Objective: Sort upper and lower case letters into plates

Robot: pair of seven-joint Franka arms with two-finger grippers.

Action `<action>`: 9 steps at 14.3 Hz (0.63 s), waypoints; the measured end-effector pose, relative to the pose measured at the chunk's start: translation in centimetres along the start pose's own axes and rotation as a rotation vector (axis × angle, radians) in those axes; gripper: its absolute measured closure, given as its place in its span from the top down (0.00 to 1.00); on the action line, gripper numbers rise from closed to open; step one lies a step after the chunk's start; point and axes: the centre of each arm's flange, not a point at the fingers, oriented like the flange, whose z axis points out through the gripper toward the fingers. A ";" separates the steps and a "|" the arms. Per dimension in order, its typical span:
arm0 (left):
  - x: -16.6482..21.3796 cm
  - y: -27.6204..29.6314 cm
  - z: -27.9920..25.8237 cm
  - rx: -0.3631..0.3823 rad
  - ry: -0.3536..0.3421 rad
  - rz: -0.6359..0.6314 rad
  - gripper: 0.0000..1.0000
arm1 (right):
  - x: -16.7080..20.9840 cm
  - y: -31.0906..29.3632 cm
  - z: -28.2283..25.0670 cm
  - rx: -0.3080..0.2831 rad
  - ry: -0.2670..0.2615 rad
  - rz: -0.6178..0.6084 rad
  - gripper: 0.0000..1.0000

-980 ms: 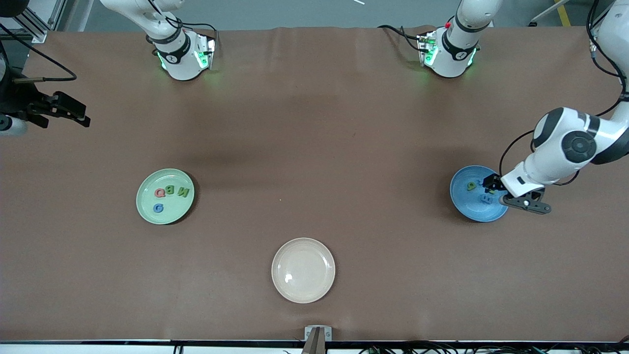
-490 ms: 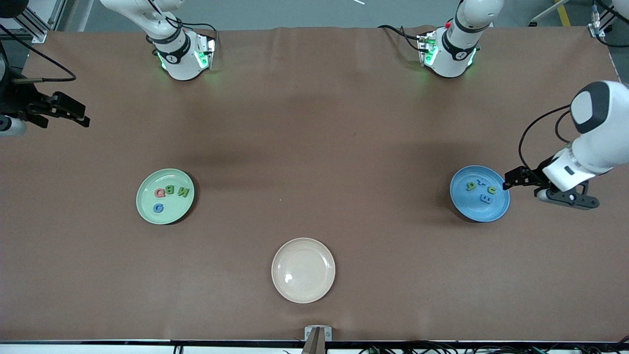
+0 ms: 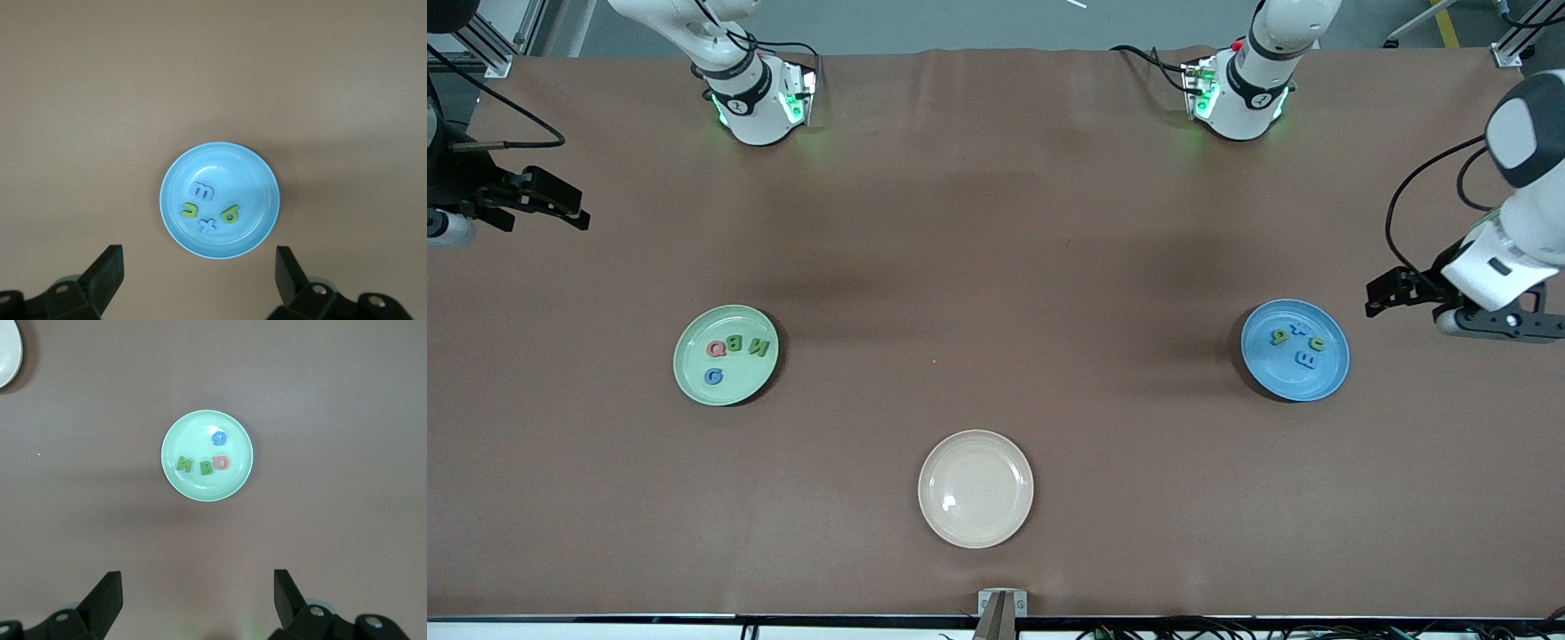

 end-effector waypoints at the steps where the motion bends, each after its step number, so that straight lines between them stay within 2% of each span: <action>1: 0.2 0.0 -1.4 0.006 0.008 -0.025 1.00 | 0.0 0.0 0.0 0.000 0.000 0.000 1.00; 3: 0.2 0.0 -3.1 0.014 -0.013 -0.088 1.00 | 0.0 0.0 0.0 0.000 0.000 0.000 1.00; 6: -0.4 -0.1 -4.4 0.015 -0.081 -0.121 1.00 | 0.0 0.0 0.0 0.000 0.000 0.001 1.00; 9: 0.4 0.5 -8.2 0.015 -0.029 -0.110 1.00 | 0.0 0.0 0.0 0.000 -0.001 0.001 1.00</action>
